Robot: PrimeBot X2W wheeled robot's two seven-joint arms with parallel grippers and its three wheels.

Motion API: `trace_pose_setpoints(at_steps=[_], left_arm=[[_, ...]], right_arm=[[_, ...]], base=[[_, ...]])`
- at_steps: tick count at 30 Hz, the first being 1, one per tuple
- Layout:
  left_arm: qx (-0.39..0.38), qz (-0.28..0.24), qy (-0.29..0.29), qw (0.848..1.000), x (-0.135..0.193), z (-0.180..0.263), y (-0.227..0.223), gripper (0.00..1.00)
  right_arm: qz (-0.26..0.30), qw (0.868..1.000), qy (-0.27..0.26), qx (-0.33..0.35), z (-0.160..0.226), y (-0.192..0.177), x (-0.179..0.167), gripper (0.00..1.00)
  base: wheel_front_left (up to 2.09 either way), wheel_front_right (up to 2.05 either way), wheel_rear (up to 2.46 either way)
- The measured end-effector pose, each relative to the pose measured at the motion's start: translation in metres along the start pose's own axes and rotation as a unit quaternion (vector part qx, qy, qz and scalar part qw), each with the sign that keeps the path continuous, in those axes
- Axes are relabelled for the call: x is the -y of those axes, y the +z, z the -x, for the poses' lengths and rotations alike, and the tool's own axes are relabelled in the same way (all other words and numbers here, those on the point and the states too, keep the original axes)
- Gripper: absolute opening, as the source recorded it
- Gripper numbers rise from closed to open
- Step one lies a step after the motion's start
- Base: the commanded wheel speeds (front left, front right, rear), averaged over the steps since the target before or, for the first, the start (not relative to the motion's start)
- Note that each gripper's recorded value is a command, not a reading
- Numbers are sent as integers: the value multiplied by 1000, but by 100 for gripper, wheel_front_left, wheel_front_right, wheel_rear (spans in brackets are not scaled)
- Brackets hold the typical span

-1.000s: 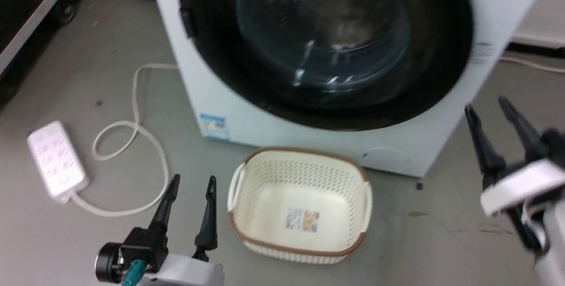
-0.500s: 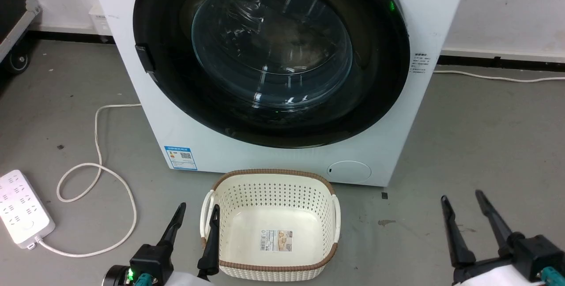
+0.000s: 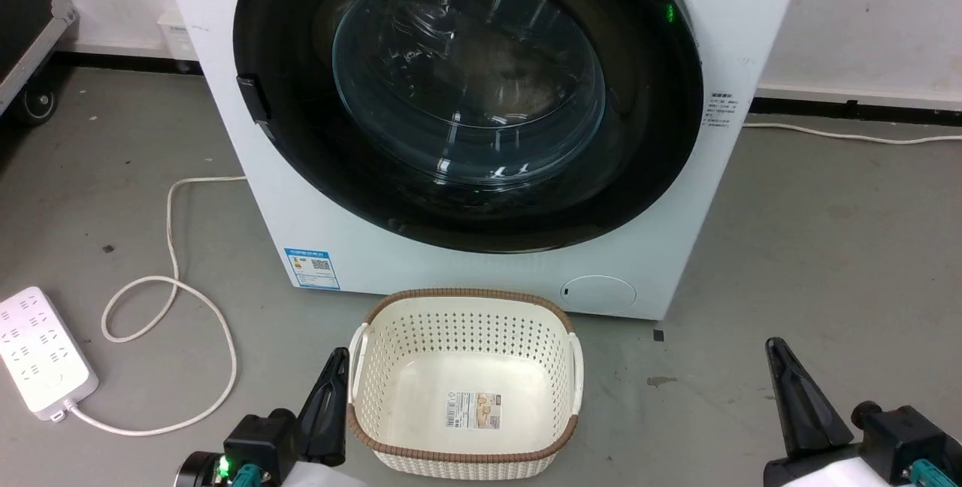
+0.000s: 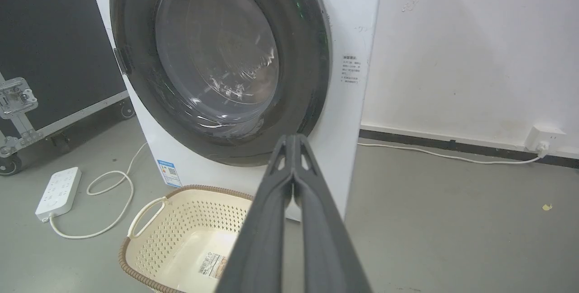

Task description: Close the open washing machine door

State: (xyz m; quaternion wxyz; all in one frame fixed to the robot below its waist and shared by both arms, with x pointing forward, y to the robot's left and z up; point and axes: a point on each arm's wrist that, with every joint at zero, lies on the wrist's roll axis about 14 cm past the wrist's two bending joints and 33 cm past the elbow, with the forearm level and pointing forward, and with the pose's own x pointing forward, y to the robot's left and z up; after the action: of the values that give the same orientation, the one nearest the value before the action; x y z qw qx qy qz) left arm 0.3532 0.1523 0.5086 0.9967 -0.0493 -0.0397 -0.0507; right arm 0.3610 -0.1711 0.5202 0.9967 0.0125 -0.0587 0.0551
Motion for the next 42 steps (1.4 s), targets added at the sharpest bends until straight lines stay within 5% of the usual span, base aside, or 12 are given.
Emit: trace_pose_setpoints(at_steps=[42], left_arm=[[-17,-25,11,999,-7,-6,4,0]], right_arm=[[10,1000,4,-29,-1,-3,-3,0]], base=[[0,0,0]])
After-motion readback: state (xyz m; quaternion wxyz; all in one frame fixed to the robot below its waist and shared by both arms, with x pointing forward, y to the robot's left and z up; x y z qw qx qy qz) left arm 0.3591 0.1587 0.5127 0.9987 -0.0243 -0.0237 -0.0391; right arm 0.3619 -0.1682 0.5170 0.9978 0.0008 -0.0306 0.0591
